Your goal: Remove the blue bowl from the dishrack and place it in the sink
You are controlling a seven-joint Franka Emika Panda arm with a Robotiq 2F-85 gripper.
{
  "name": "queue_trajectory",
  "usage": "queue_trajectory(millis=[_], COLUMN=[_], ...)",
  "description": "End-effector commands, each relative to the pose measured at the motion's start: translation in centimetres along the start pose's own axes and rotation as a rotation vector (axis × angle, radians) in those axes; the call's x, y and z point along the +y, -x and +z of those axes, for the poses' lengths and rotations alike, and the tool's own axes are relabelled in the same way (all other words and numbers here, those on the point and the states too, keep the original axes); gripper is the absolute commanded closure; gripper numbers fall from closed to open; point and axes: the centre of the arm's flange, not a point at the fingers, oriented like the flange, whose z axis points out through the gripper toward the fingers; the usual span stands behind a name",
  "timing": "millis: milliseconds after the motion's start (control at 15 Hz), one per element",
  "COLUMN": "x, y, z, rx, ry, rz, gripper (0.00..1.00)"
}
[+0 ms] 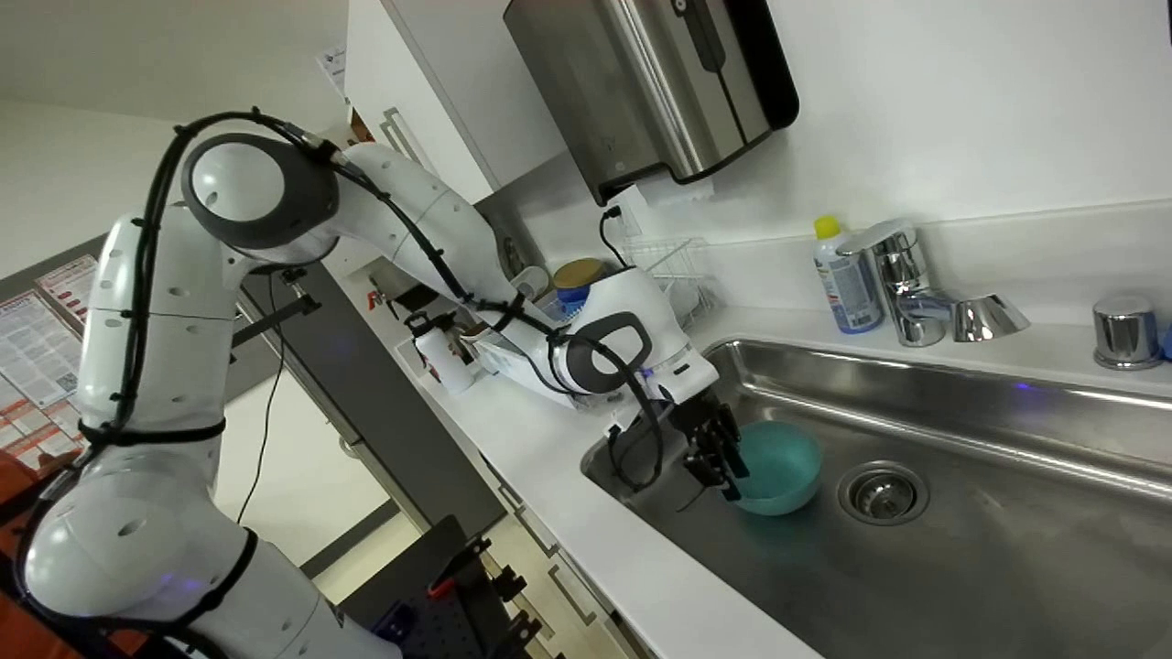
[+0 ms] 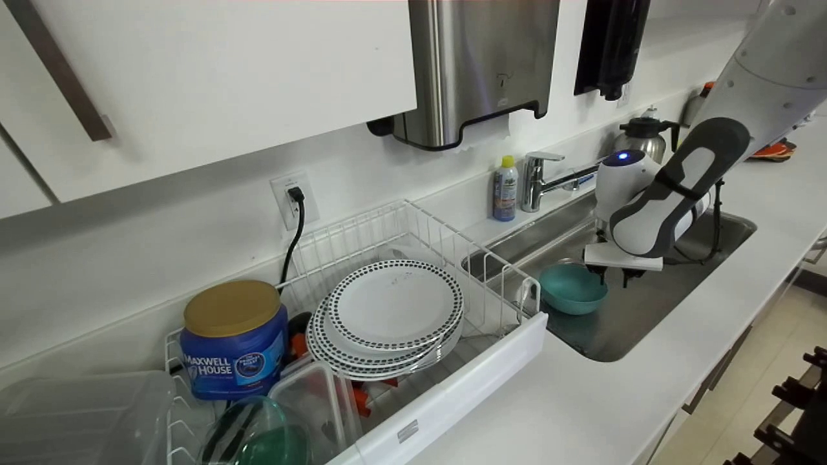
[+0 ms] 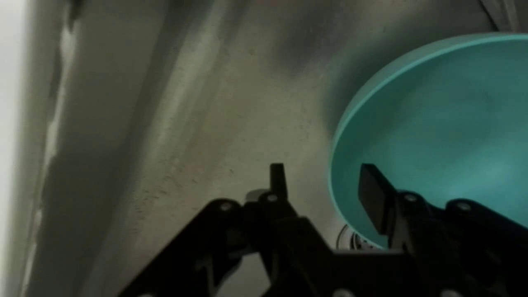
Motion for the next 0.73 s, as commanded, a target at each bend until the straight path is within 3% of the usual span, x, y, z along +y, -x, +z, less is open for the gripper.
queue_trajectory(millis=[0,133,200,667], x=[4.4,6.2,7.2,10.0], y=[0.9,0.9,1.0,1.9], z=[-5.6,-7.9,-9.0,-14.3], rx=[-0.014,-0.042,-0.049,-0.043], ry=[0.049,0.063,0.054,0.013], rz=[0.029,0.029,0.021,-0.010], gripper=[0.18,0.03,0.00,0.00])
